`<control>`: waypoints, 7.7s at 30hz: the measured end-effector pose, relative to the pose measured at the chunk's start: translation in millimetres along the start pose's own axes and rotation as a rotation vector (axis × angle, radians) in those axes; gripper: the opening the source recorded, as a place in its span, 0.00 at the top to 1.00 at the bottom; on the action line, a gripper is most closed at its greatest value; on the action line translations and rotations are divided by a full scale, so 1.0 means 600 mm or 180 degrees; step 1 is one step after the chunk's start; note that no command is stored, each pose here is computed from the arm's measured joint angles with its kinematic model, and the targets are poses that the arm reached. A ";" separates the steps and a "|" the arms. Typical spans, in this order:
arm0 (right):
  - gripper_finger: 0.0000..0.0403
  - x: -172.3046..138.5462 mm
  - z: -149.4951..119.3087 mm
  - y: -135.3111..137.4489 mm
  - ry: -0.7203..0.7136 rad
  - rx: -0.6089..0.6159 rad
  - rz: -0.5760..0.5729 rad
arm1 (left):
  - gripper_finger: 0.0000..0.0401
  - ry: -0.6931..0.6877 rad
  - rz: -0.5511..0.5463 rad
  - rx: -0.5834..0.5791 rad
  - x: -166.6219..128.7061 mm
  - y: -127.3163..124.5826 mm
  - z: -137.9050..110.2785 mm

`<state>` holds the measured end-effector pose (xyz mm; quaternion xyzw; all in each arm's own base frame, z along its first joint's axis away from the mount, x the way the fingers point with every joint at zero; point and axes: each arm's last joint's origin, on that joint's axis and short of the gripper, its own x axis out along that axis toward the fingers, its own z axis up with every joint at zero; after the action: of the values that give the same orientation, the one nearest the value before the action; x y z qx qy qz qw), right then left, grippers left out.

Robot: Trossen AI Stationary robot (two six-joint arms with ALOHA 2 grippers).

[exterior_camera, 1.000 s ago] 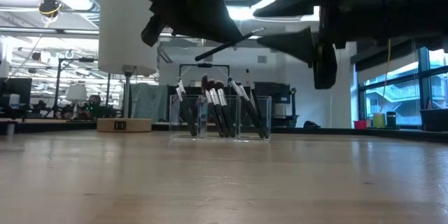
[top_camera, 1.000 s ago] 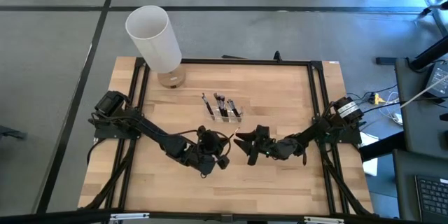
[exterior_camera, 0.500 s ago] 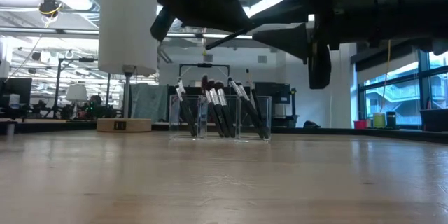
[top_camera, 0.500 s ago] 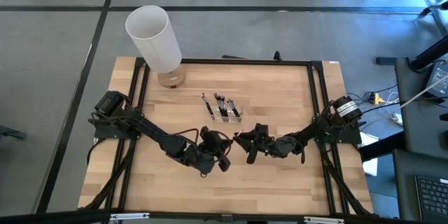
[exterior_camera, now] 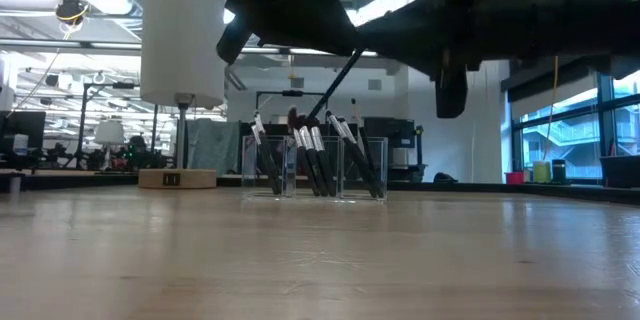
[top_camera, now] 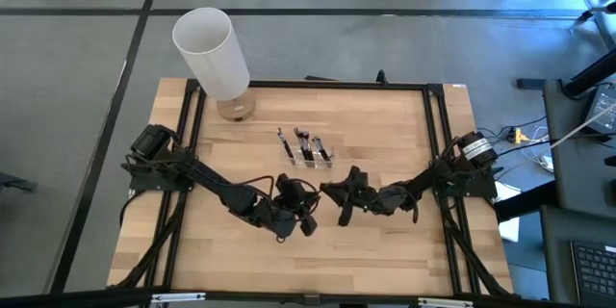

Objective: Put items in baskets/containers
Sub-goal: Put the black foundation brush into the transparent organizer, then return to Home Position

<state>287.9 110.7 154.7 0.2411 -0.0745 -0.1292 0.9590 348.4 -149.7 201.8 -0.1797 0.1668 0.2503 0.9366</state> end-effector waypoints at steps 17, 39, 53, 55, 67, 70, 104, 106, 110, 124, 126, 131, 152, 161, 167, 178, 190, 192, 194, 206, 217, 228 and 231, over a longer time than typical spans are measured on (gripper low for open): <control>0.94 0.197 0.088 -0.052 0.1202 -0.1165 0.0215 | 0.63 0.0016 0.0784 0.0312 -0.141 0.060 0.031; 0.91 0.282 0.207 -0.081 0.1724 -0.1871 -0.0240 | 0.62 -0.0246 0.0854 0.0320 -0.208 0.075 0.011; 0.67 0.289 0.186 -0.115 0.1967 -0.1606 -0.0229 | 0.62 -0.0168 0.0871 0.0363 -0.206 0.076 0.010; 0.64 0.283 0.192 -0.109 0.2012 -0.1612 -0.0222 | 0.62 -0.0139 0.0878 0.0379 -0.206 0.077 0.010; 0.66 0.153 0.217 -0.046 0.1630 -0.1519 0.0226 | 0.62 -0.0186 0.0933 0.0509 -0.200 0.075 -0.004; 0.69 0.097 0.193 -0.060 0.1445 -0.1272 0.0402 | 0.62 -0.0249 0.1052 0.0547 -0.179 0.074 -0.012; 0.89 -0.146 0.322 -0.155 0.0160 -0.1767 0.0985 | 0.62 -0.0063 0.1375 0.1577 -0.057 0.259 0.190; 0.90 -0.158 0.331 -0.160 0.0098 -0.1822 0.0887 | 0.62 -0.0186 0.1158 0.1448 -0.064 0.294 0.189; 0.91 -0.176 0.332 -0.169 0.0219 -0.1861 0.0783 | 0.62 -0.0573 0.0497 0.1211 -0.088 0.345 0.185; 0.99 -0.186 0.239 -0.209 0.0207 -0.1537 0.0372 | 0.62 -0.1337 -0.0043 0.0926 -0.172 0.412 0.098; 0.99 -0.185 0.246 -0.205 0.0245 -0.1610 0.0365 | 0.62 -0.1430 -0.0041 0.0885 -0.180 0.417 0.086; 0.98 -0.191 0.281 -0.186 0.0618 -0.1849 0.0291 | 0.62 -0.1702 -0.0100 0.0826 -0.206 0.426 0.075; 0.99 -0.240 0.241 -0.208 -0.0074 -0.1435 0.0607 | 0.62 -0.2039 -0.0193 0.0748 -0.224 0.459 0.006; 0.99 -0.234 0.202 -0.228 -0.0003 -0.1377 0.0646 | 0.62 -0.2022 -0.0364 0.0750 -0.227 0.458 0.004; 0.99 -0.234 0.195 -0.230 0.0054 -0.1414 0.0711 | 0.62 -0.1714 -0.0500 0.0714 -0.218 0.459 -0.009; 0.99 -0.234 0.170 -0.246 0.0571 -0.1571 0.0465 | 0.62 -0.1268 -0.0684 0.0721 -0.207 0.457 -0.027; 0.93 -0.234 0.170 -0.246 0.0567 -0.1667 0.0456 | 0.62 -0.1081 -0.0730 0.0600 -0.201 0.451 -0.034; 0.93 -0.234 0.170 -0.247 0.0565 -0.1674 0.0394 | 0.62 -0.1079 -0.0733 0.0572 -0.201 0.451 -0.034; 0.94 -0.234 0.170 -0.248 0.0558 -0.1681 0.0327 | 0.62 -0.1078 -0.0734 0.0541 -0.201 0.451 -0.034; 0.95 -0.234 0.169 -0.249 0.0567 -0.1523 0.0282 | 0.62 -0.1077 -0.0733 0.0537 -0.201 0.451 -0.034; 0.95 -0.234 0.169 -0.249 0.0567 -0.1522 0.0282 | 0.62 -0.1078 -0.0733 0.0538 -0.201 0.451 -0.034; 0.95 -0.234 0.170 -0.249 0.0566 -0.1517 0.0282 | 0.62 -0.1078 -0.0733 0.0538 -0.201 0.451 -0.034; 0.95 -0.234 0.170 -0.249 0.0565 -0.1522 0.0282 | 0.62 -0.1077 -0.0733 0.0538 -0.201 0.451 -0.034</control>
<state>101.1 -21.5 160.2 0.0144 0.0322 -0.0793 0.9962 101.7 11.6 163.8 -0.0738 0.0060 0.1535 0.9854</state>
